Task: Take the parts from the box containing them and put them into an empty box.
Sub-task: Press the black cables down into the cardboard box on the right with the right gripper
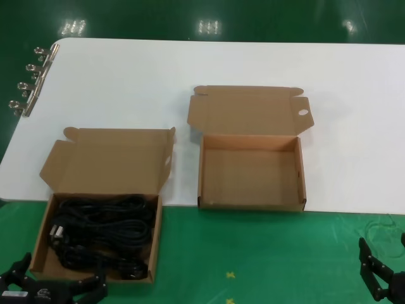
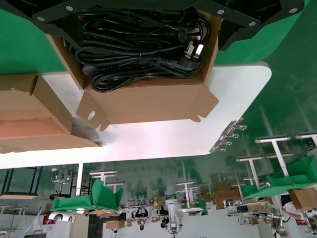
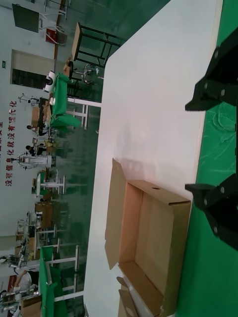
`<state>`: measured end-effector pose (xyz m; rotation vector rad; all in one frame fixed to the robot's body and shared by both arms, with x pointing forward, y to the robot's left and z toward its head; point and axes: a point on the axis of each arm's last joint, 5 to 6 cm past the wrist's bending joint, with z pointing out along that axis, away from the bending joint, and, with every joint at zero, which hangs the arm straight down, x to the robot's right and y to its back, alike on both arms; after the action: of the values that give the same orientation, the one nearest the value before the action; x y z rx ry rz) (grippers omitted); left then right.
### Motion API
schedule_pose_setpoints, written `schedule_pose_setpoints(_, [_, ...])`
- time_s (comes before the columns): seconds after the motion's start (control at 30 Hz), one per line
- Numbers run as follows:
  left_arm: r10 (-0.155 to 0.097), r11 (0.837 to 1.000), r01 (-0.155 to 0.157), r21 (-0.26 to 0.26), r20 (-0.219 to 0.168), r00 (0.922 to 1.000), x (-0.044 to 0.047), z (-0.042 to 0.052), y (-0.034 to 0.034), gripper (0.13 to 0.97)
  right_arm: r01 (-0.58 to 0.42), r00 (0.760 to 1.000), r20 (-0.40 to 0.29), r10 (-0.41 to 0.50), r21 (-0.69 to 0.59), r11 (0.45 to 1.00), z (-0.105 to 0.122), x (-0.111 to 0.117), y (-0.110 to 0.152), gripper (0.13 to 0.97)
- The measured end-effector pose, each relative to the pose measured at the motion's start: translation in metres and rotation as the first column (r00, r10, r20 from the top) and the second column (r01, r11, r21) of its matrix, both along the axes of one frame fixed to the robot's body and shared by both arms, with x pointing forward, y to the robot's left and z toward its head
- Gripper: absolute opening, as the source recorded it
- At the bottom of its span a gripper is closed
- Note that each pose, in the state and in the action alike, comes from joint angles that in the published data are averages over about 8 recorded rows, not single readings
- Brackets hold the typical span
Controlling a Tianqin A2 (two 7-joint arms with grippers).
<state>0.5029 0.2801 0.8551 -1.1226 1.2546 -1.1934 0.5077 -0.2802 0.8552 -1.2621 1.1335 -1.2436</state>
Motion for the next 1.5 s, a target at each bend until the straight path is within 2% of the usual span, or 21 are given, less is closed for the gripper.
schedule_pose_setpoints(0.03, [0.000, 1.000, 0.000, 0.000, 0.000, 1.0000, 0.0000, 0.0000, 0.0000, 0.966, 0.000, 1.000, 0.000, 0.000, 0.000, 1.000, 0.0000, 0.0000, 0.0000, 0.574])
schedule_pose_setpoints(0.17, [0.000, 1.000, 0.000, 0.000, 0.000, 1.0000, 0.0000, 0.0000, 0.0000, 0.966, 0.000, 1.000, 0.000, 0.000, 0.000, 1.000, 0.0000, 0.0000, 0.0000, 0.574])
schedule_pose_setpoints(0.43, [0.000, 1.000, 0.000, 0.000, 0.000, 1.0000, 0.0000, 0.0000, 0.0000, 0.966, 0.000, 1.000, 0.000, 0.000, 0.000, 1.000, 0.0000, 0.0000, 0.0000, 0.364])
schedule_pose_setpoints(0.73, [0.000, 1.000, 0.000, 0.000, 0.000, 1.0000, 0.0000, 0.0000, 0.0000, 0.966, 0.000, 1.000, 0.000, 0.000, 0.000, 1.000, 0.0000, 0.0000, 0.0000, 0.224])
schedule_pose_setpoints(1.03, [0.000, 1.000, 0.000, 0.000, 0.000, 1.0000, 0.0000, 0.0000, 0.0000, 0.966, 0.000, 1.000, 0.000, 0.000, 0.000, 1.000, 0.0000, 0.0000, 0.0000, 0.154])
schedule_pose_setpoints(1.5, [0.000, 1.000, 0.000, 0.000, 0.000, 1.0000, 0.0000, 0.0000, 0.0000, 0.966, 0.000, 1.000, 0.000, 0.000, 0.000, 1.000, 0.0000, 0.0000, 0.0000, 0.160])
